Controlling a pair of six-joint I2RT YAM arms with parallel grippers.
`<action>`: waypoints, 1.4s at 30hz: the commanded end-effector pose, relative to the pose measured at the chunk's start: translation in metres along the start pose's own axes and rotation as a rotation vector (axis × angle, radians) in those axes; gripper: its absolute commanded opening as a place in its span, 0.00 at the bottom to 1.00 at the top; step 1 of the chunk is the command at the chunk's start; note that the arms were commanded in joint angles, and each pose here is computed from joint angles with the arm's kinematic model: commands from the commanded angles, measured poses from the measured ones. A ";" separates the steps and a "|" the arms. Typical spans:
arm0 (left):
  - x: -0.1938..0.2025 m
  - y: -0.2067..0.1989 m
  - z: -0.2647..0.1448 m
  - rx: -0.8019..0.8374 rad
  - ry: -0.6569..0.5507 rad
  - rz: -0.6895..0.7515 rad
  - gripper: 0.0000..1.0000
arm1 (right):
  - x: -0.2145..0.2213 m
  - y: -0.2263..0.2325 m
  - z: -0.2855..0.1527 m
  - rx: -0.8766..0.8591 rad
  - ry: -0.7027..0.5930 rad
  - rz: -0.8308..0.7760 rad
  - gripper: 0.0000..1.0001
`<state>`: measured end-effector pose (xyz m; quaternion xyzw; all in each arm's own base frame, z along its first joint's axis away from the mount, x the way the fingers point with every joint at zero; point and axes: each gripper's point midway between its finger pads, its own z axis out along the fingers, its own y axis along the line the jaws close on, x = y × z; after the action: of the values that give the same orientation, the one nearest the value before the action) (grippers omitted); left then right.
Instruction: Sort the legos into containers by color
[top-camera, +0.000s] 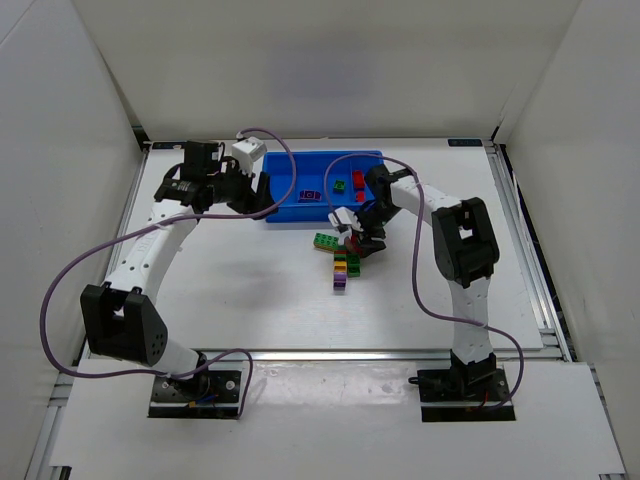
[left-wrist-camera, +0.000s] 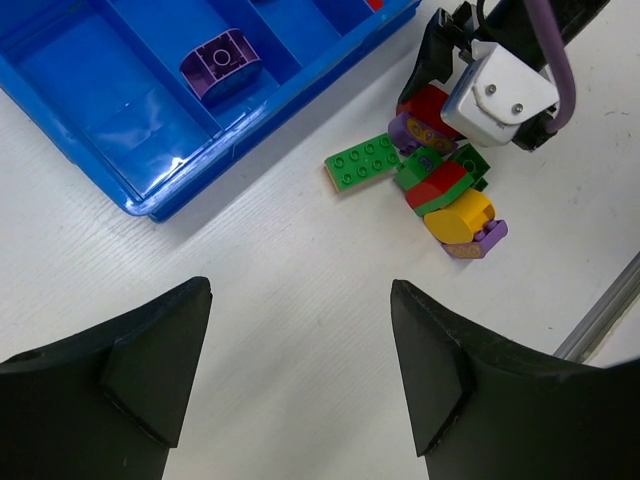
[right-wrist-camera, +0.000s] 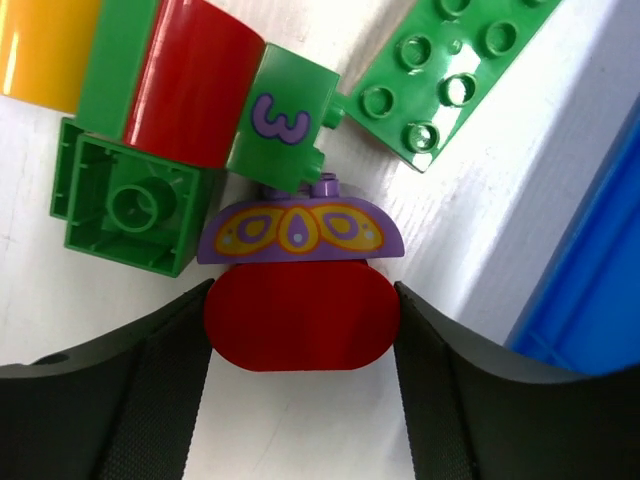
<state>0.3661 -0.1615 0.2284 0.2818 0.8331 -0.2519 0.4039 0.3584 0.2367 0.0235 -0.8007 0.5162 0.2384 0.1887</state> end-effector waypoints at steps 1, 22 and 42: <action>0.006 -0.003 0.001 0.024 0.007 -0.023 0.83 | 0.001 -0.004 0.005 0.020 -0.002 0.004 0.63; -0.001 -0.091 -0.029 0.394 -0.156 -0.289 0.83 | -0.136 -0.028 -0.152 0.488 -0.301 0.318 0.24; -0.041 -0.081 0.001 0.507 -0.162 -0.427 0.83 | -0.209 -0.036 -0.119 0.487 -0.345 0.253 0.23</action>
<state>0.3308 -0.2277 0.2597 0.1533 0.7648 -0.5424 0.3122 0.3310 0.3284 0.2133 -0.6129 0.6337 0.2644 0.3910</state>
